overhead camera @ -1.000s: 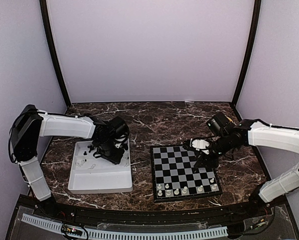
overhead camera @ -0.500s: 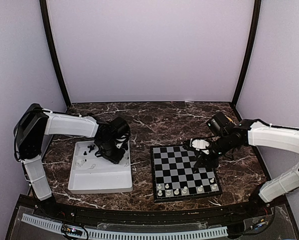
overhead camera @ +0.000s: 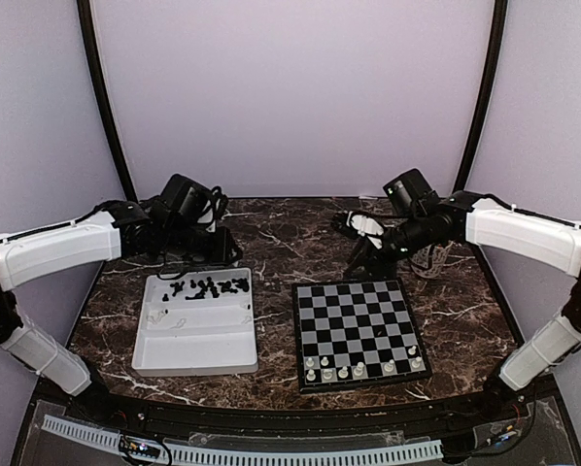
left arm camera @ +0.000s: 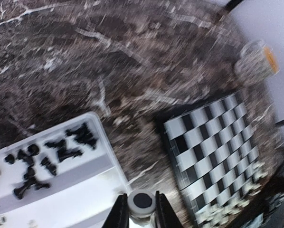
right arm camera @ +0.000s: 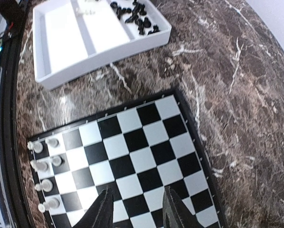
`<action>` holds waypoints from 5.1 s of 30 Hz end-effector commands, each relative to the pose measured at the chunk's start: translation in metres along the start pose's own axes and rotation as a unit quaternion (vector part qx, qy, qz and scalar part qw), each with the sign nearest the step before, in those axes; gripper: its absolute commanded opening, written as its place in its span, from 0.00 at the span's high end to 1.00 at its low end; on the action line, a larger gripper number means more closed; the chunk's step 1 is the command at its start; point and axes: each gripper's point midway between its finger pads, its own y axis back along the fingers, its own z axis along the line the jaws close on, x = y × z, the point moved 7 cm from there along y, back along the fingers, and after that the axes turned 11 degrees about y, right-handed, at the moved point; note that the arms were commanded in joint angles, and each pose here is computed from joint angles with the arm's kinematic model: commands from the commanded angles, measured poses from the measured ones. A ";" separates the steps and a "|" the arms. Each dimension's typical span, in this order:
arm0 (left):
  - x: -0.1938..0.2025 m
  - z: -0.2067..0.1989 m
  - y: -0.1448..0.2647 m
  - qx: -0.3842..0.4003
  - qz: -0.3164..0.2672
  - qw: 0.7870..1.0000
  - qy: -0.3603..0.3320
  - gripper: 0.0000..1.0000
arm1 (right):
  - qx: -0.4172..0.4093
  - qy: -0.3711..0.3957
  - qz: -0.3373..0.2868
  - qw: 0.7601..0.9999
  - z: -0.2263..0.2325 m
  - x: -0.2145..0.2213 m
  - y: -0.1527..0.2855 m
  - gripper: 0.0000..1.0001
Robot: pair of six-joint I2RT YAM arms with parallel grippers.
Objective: Set up the chess pieces on the board
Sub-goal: Pick up the knight from the storage box, then pass from the left arm to the right, then place the knight at g1.
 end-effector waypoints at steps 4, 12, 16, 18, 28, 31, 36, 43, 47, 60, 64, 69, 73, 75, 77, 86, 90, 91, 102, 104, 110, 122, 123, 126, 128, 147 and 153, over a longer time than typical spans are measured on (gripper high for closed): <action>-0.029 -0.037 0.022 0.213 -0.103 0.958 0.162 1.00 | 0.025 -0.043 -0.122 0.991 -0.039 -0.076 0.001 0.63; -0.030 -0.044 0.019 0.289 -0.097 0.920 0.246 1.00 | 0.059 -0.042 -0.152 0.986 -0.046 -0.130 -0.019 0.62; -0.026 -0.043 0.015 0.307 -0.092 0.909 0.267 1.00 | 0.061 -0.046 -0.160 0.984 -0.046 -0.147 -0.025 0.62; -0.026 -0.043 0.015 0.314 -0.091 0.905 0.272 1.00 | 0.056 -0.041 -0.165 0.984 -0.043 -0.154 -0.028 0.61; -0.022 -0.050 0.008 0.356 -0.060 0.885 0.293 1.00 | 0.044 -0.020 -0.166 0.985 -0.029 -0.174 -0.041 0.59; -0.021 -0.051 0.006 0.365 -0.053 0.880 0.297 1.00 | 0.042 -0.018 -0.164 0.985 -0.026 -0.177 -0.044 0.59; -0.019 -0.049 0.007 0.371 -0.053 0.877 0.302 1.00 | 0.049 -0.032 -0.158 0.986 -0.028 -0.175 -0.049 0.61; -0.018 -0.048 0.012 0.384 -0.059 0.868 0.310 1.00 | 0.047 -0.036 -0.155 0.986 -0.025 -0.173 -0.054 0.59; -0.017 -0.047 0.010 0.386 -0.058 0.866 0.313 1.00 | 0.050 -0.034 -0.152 0.987 -0.023 -0.174 -0.055 0.58; -0.018 -0.043 0.006 0.382 -0.061 0.869 0.310 1.00 | 0.028 -0.008 -0.133 0.991 -0.011 -0.163 -0.051 0.55; -0.018 -0.045 0.005 0.386 -0.054 0.868 0.307 1.00 | 0.041 -0.006 -0.127 0.991 -0.011 -0.158 -0.050 0.53; -0.018 -0.048 0.002 0.394 -0.045 0.865 0.307 1.00 | 0.040 -0.017 -0.135 0.990 -0.016 -0.166 -0.053 0.54; -0.017 -0.049 0.001 0.397 -0.038 0.863 0.309 1.00 | 0.044 -0.023 -0.140 0.989 -0.020 -0.172 -0.055 0.60; -0.016 -0.049 0.001 0.397 -0.038 0.864 0.308 1.00 | 0.047 -0.026 -0.138 0.989 -0.022 -0.172 -0.057 0.65; -0.017 -0.049 0.001 0.398 -0.037 0.863 0.308 1.00 | 0.054 -0.028 -0.134 0.989 -0.024 -0.171 -0.059 0.73; -0.015 -0.050 -0.002 0.407 -0.029 0.859 0.311 0.98 | 0.065 -0.035 -0.128 0.989 -0.026 -0.167 -0.062 1.00; -0.014 -0.049 -0.003 0.402 -0.031 0.862 0.308 0.86 | 0.068 -0.036 -0.130 0.989 -0.029 -0.167 -0.059 1.00; -0.014 -0.048 -0.002 0.399 -0.032 0.863 0.307 0.82 | 0.069 -0.036 -0.130 0.988 -0.030 -0.167 -0.057 1.00; -0.045 -0.023 0.027 0.282 -0.134 0.928 0.203 0.48 | 0.079 -0.020 -0.081 0.993 -0.049 -0.114 -0.018 1.00; -0.053 -0.021 0.040 0.239 -0.166 0.945 0.152 0.43 | 0.073 0.013 -0.049 0.996 -0.045 -0.099 -0.009 1.00; -0.069 -0.003 0.055 0.076 -0.215 0.973 0.026 0.36 | 0.046 0.154 0.129 0.979 -0.017 -0.035 0.008 1.00; -0.065 0.016 0.049 0.008 -0.210 0.978 0.008 0.35 | -0.113 0.231 0.341 0.904 0.041 0.048 0.030 1.00; -0.065 0.017 0.047 0.004 -0.206 0.978 0.007 0.34 | -0.128 0.233 0.358 0.895 0.048 0.054 0.029 1.00; -0.064 0.020 0.043 -0.004 -0.195 0.981 0.011 0.34 | -0.168 0.229 0.396 0.873 0.065 0.068 0.027 1.00; -0.063 0.021 0.042 -0.005 -0.190 0.982 0.013 0.34 | -0.190 0.224 0.409 0.864 0.074 0.073 0.025 1.00; -0.058 0.033 0.051 -0.016 -0.198 0.979 0.037 0.34 | -0.265 0.197 0.441 0.835 0.109 0.089 -0.002 1.00; -0.055 0.035 0.050 -0.016 -0.195 0.980 0.040 0.34 | -0.272 0.192 0.447 0.830 0.114 0.090 -0.011 1.00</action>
